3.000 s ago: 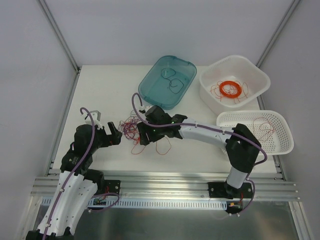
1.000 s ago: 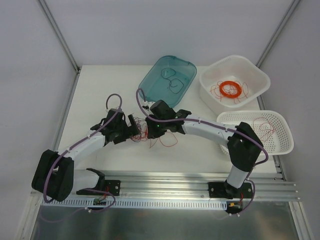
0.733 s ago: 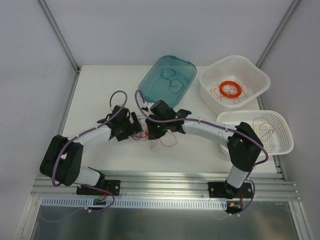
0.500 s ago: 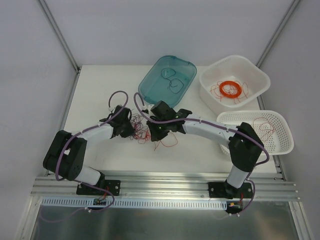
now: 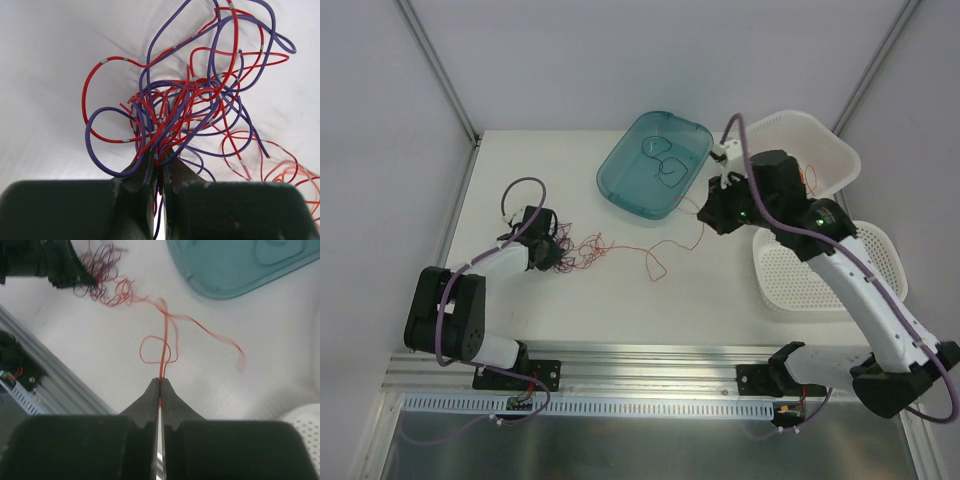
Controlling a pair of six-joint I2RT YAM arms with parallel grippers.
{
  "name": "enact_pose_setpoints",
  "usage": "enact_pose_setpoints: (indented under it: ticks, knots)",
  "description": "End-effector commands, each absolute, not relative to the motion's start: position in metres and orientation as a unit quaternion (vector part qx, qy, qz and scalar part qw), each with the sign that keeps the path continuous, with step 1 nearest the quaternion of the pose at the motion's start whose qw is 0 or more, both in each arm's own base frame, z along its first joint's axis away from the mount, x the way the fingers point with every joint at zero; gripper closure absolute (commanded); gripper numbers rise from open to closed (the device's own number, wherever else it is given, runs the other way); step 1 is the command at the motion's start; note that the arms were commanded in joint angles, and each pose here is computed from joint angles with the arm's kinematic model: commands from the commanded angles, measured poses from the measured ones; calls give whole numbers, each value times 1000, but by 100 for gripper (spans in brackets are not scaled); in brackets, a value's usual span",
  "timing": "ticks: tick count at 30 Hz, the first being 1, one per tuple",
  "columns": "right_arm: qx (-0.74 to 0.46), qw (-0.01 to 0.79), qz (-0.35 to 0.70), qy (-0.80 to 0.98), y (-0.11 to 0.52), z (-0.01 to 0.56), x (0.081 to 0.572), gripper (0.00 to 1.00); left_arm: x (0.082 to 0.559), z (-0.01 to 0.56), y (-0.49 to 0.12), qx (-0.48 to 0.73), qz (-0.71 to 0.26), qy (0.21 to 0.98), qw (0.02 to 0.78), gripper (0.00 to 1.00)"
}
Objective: Untangle the cables
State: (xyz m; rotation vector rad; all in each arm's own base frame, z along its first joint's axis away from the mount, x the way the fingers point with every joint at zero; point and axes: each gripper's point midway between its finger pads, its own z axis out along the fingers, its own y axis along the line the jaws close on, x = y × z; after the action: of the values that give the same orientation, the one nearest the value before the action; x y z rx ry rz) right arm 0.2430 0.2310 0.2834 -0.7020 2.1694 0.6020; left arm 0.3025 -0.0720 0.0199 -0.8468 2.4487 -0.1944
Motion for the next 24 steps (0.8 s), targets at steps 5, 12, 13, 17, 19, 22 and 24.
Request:
enact_pose_setpoints:
  ticks: [5,12,13,17,19,22,24]
  knots:
    - [-238,528,228,783,166,397,231,99,295,34,-14,-354,1,894,274,100]
    - [-240,525,232,783,160,401,229,99,301,58,5,-354,1,887,296,100]
    - [-244,489,238,803,167,377,234,99,303,63,3,-348,-7,888,299,100]
    - [-230,388,277,848,189,297,238,99,303,77,-6,-314,-35,896,311,100]
    - [-212,326,287,876,197,248,237,99,298,83,-11,-285,-49,903,319,100]
    - [-220,274,278,894,203,208,231,72,289,85,-19,-264,-69,907,321,100]
    - [-249,247,257,900,213,186,226,49,283,90,-22,-249,-81,907,331,100]
